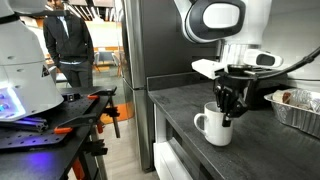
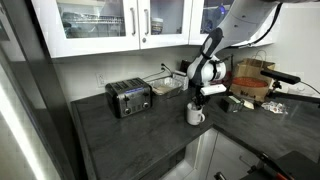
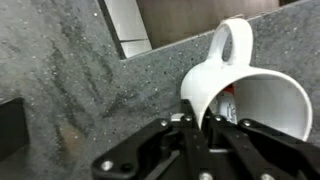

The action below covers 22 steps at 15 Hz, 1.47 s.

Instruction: Move the cup to the right on the counter

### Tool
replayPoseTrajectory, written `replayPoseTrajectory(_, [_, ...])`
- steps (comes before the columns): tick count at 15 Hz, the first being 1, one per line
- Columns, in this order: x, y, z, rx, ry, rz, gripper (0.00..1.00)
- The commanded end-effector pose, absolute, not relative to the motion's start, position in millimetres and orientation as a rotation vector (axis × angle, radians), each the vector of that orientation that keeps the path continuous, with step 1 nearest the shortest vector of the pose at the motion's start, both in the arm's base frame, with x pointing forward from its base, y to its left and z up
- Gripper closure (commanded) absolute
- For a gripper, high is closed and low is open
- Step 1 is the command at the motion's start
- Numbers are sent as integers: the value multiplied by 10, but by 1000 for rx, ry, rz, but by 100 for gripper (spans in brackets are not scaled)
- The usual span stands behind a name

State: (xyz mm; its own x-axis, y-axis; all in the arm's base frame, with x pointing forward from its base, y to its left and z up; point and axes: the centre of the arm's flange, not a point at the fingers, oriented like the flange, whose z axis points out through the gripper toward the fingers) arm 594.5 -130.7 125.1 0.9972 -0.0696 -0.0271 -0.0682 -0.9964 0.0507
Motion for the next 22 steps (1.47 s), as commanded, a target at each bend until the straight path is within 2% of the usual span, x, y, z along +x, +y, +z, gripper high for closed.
replayPoseTrajectory(1, [5916,-1302,1246,3149,-193,27,97])
replayPoseTrajectory(7, [5857,-1349,1127,3185,-284,31,97])
replayPoseTrajectory(8, [5854,-1353,1134,3185,-292,35,64])
replayPoseTrajectory(9, [5852,-1351,1139,3179,-288,36,64])
replayPoseTrajectory(17, [5819,-1289,1502,3164,-271,88,4])
replayPoseTrajectory(18, [5796,-1275,1584,3176,-265,97,1])
replayPoseTrajectory(22, [5724,-1126,1926,3207,-256,123,0])
